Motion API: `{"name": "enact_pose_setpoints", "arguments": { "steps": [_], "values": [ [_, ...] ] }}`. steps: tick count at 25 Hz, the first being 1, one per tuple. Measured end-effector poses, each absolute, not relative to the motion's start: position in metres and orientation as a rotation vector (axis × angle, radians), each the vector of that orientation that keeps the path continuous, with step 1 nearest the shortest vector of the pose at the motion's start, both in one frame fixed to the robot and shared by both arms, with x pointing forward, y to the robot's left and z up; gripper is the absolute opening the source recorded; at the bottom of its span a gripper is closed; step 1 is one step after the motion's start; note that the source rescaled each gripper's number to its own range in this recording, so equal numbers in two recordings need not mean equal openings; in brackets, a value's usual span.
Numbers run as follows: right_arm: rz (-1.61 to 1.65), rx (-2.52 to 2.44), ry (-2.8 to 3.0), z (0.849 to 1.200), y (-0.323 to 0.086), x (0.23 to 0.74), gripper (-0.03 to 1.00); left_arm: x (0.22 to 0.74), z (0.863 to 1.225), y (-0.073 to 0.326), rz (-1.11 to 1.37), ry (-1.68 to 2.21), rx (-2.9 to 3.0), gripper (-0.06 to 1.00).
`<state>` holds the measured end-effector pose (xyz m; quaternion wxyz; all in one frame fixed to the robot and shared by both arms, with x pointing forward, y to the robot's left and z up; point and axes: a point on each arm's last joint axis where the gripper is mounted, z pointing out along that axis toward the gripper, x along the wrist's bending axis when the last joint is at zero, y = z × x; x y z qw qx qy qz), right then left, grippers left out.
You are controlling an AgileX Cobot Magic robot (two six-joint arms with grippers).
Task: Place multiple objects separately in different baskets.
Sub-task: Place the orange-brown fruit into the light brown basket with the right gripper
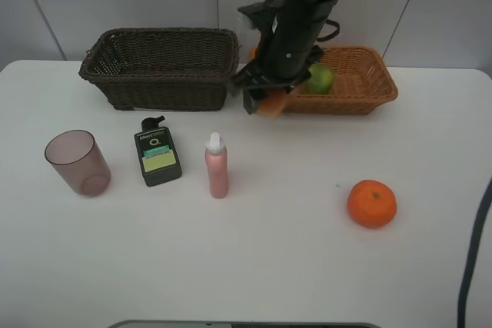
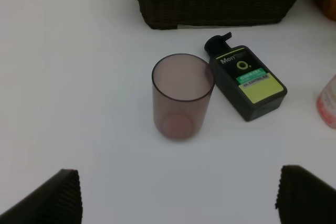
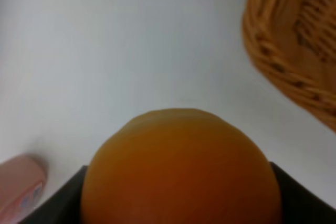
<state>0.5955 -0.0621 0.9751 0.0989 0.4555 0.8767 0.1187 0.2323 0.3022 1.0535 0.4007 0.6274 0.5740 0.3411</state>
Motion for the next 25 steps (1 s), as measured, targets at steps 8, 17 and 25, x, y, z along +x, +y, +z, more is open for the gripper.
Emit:
{"name": "enact_pose_setpoints", "arguments": {
  "steps": [8,17,25],
  "values": [
    [0.388,1.691,2.285,1.011,-0.087,0.636,0.47,0.232,1.054,0.302,0.863,1.452,1.587,0.96],
    [0.402,1.835,2.154,0.995,-0.106,0.682,0.47,0.232,1.054,0.302,0.863,1.452,1.587,0.96],
    [0.386,1.902,2.119,0.953,-0.108,0.697,0.47,0.232,1.054,0.302,0.863,1.452,1.587,0.96]
  ]
}}
